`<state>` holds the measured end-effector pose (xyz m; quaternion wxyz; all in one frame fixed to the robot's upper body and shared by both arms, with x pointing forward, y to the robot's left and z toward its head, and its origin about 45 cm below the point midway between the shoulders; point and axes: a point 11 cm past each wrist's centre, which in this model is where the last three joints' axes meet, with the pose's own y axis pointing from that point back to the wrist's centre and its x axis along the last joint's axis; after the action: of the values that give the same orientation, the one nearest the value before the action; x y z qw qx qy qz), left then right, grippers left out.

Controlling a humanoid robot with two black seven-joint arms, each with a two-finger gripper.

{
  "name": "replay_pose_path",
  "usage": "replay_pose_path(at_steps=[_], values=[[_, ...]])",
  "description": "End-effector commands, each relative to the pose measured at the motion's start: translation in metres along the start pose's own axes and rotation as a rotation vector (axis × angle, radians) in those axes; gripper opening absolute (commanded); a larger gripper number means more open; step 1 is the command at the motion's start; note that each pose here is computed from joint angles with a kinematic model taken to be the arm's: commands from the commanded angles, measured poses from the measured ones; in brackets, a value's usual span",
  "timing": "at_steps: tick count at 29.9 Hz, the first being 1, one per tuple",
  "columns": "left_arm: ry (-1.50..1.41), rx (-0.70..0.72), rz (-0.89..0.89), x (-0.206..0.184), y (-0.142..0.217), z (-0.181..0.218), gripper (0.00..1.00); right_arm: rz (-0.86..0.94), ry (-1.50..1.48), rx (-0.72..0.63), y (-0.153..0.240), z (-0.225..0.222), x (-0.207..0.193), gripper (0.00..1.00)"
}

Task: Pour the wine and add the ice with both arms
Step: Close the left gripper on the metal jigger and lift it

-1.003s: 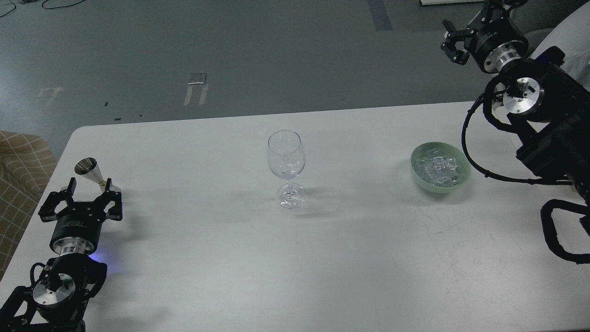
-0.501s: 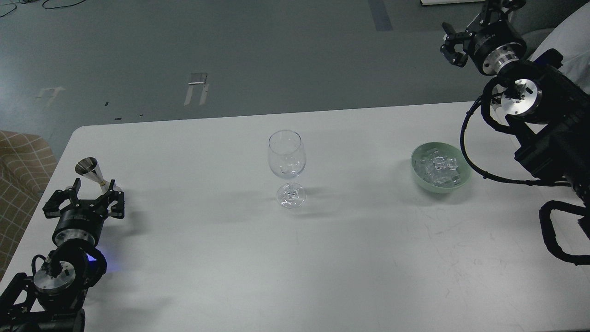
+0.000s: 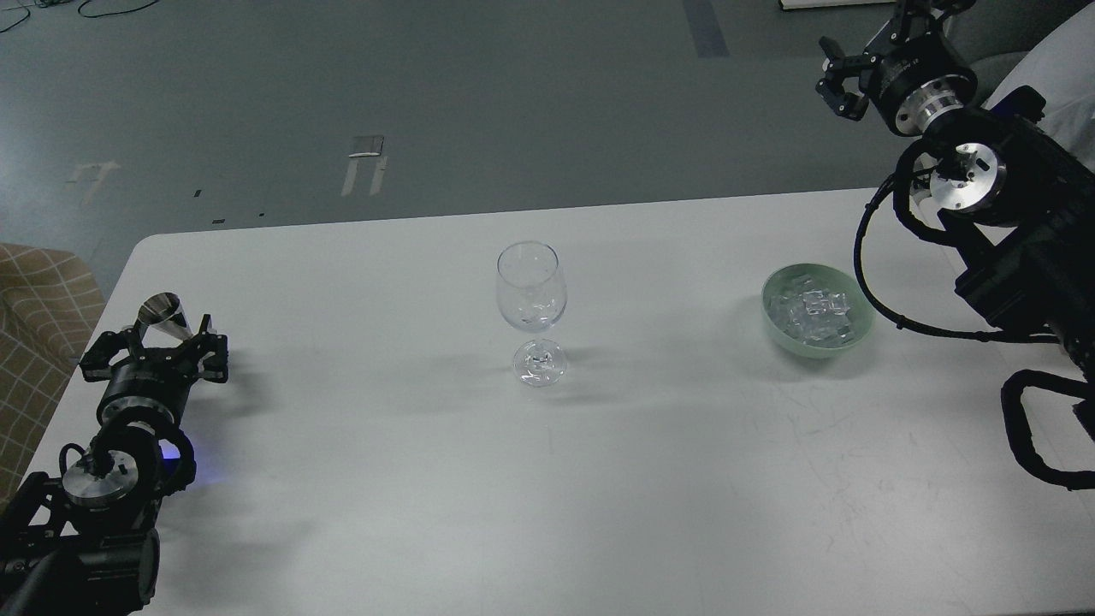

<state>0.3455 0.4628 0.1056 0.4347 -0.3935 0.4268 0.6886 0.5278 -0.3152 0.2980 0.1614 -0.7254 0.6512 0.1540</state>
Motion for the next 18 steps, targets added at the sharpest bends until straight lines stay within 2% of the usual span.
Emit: replay_pose_path(at_steps=[1,3,5,16,18], values=[[-0.001,0.004,-0.003,-0.0024,-0.0026,-0.0003,0.71,0.003,0.002,-0.001,0.0003,0.0001,0.0011,1.0],[-0.001,-0.004,-0.003,-0.0024,-0.0026,0.0006,0.57,0.005,0.003,0.001,0.0007,-0.0012,0.0027,1.0],[-0.001,-0.001,-0.002,-0.0019,-0.0025,0.0003,0.5,0.01,0.005,0.0,0.0012,-0.0008,0.0045,1.0],[0.004,0.004,-0.008,-0.0034,-0.0027,-0.0038,0.3,0.016,0.005,-0.005,0.0024,0.0013,0.0071,1.0],[0.005,0.006,-0.011,-0.0042,-0.0026,-0.0042,0.3,0.013,0.005,-0.006,0.0023,0.0014,0.0064,1.0]])
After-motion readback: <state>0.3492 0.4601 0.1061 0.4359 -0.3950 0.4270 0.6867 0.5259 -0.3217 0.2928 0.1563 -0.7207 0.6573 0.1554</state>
